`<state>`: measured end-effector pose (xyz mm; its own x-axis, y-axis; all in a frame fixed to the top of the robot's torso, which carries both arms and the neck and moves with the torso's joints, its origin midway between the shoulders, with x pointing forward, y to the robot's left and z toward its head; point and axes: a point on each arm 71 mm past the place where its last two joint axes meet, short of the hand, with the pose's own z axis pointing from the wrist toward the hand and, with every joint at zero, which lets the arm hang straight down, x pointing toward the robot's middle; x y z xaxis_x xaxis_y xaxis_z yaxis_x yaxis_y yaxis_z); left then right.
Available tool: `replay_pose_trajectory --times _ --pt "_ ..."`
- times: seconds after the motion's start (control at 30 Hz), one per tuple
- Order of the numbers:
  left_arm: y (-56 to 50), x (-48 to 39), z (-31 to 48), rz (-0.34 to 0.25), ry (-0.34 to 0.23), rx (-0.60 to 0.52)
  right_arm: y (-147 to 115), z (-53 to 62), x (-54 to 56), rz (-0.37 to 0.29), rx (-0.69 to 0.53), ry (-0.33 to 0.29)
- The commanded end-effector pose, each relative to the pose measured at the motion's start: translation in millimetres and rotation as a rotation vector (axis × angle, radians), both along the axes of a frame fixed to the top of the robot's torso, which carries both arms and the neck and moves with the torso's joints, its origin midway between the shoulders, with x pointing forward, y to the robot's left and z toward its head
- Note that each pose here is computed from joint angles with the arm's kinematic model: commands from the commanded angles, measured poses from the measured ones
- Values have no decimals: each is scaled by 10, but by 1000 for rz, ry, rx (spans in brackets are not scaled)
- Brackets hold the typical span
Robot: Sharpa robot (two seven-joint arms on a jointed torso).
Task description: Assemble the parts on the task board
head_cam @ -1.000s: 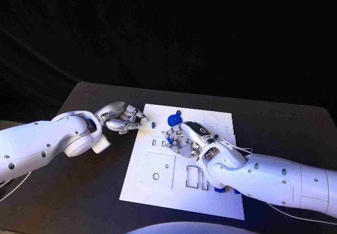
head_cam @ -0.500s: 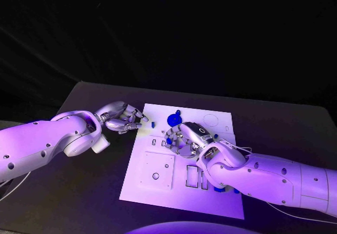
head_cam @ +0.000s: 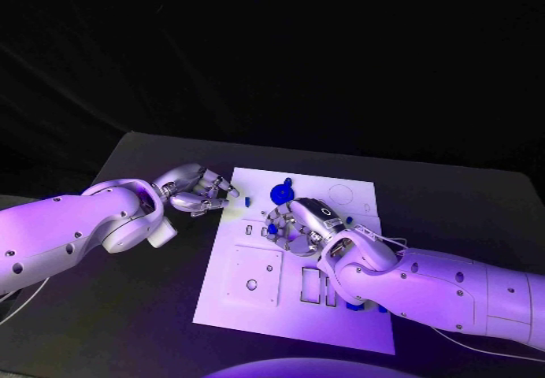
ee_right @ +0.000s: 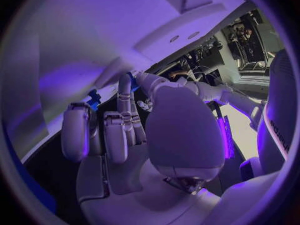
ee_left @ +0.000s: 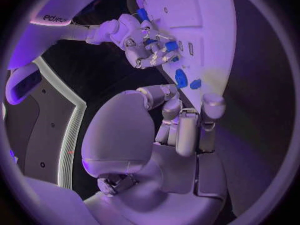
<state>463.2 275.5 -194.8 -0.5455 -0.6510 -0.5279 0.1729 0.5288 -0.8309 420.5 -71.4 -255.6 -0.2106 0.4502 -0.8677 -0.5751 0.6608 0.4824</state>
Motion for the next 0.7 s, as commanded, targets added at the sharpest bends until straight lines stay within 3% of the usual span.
replay_pose_trajectory --times 0.03,0.7 --pt "-23 -4 2 -17 7 -1 16 13 -20 13 -7 -28" --pt "-22 -4 0 -17 9 0 22 18 -27 -6 -33 -43"
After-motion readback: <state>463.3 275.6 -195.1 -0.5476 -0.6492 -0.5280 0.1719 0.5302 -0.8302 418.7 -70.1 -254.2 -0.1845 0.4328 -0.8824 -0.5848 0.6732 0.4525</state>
